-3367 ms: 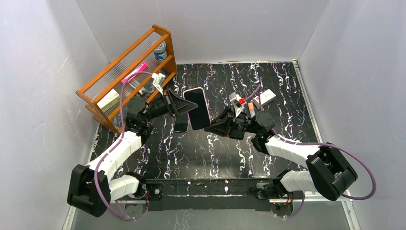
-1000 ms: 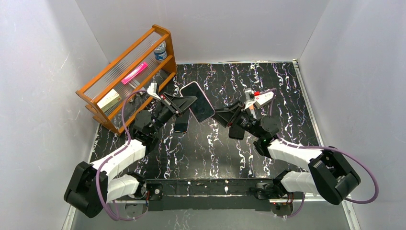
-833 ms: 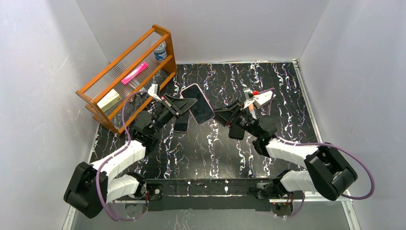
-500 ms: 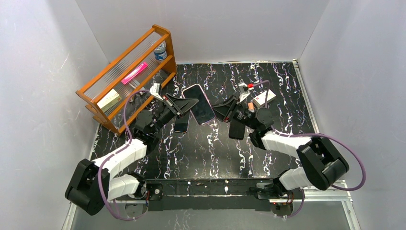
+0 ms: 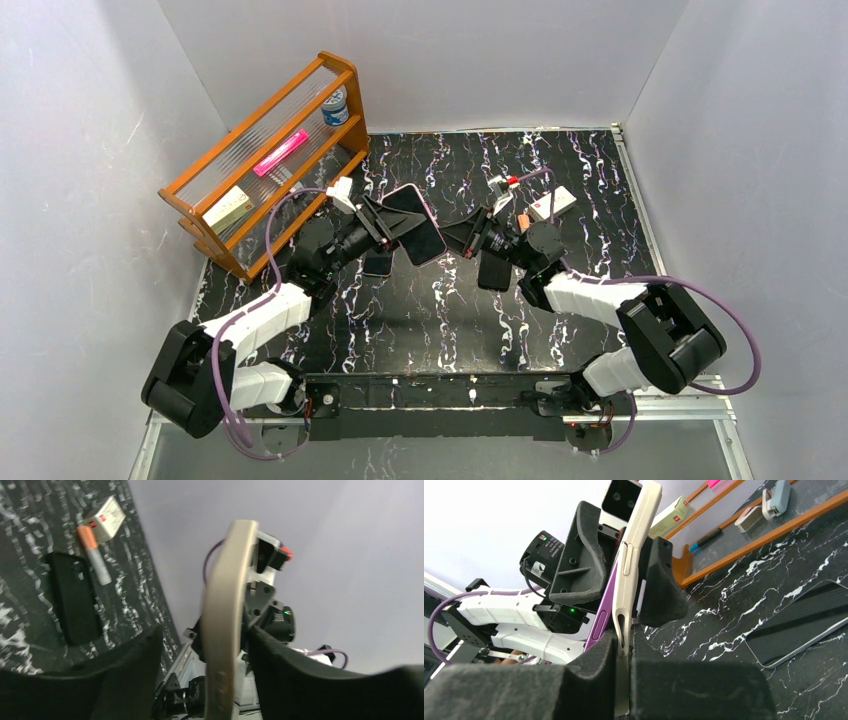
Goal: Take the phone out of the phone case
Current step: Remove the phone case from the phone.
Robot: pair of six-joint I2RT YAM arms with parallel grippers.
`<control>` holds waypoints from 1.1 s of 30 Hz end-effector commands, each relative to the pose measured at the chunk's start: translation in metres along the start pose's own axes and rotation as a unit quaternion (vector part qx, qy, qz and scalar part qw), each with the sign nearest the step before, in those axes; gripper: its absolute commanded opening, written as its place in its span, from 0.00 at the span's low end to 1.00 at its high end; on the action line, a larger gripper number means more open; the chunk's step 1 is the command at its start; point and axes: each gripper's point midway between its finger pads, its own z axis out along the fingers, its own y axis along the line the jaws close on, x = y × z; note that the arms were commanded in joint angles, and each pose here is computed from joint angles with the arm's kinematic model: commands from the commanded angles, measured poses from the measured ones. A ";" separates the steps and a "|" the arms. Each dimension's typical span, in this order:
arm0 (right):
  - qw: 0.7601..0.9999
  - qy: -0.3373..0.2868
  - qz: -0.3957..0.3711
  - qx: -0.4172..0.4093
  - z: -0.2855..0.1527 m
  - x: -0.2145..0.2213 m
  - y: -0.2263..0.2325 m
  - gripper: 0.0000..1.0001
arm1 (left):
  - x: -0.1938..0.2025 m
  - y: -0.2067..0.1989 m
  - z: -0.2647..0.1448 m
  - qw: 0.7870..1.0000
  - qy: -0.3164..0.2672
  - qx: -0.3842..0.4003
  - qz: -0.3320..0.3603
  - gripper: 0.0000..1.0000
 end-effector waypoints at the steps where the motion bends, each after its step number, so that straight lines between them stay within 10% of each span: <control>1: 0.997 -0.053 -0.042 -0.022 -0.001 -0.026 0.027 0.01 | 0.002 0.024 0.000 0.997 0.022 -0.071 0.037 0.67; 13: 0.990 -0.077 0.010 0.120 -0.013 -0.018 -0.035 0.01 | -0.027 0.049 -0.031 0.941 0.016 -0.260 0.217 0.82; 33: 0.973 -0.078 0.050 0.211 -0.017 -0.007 -0.068 0.01 | 0.046 0.023 -0.003 0.713 0.133 -0.364 0.585 0.63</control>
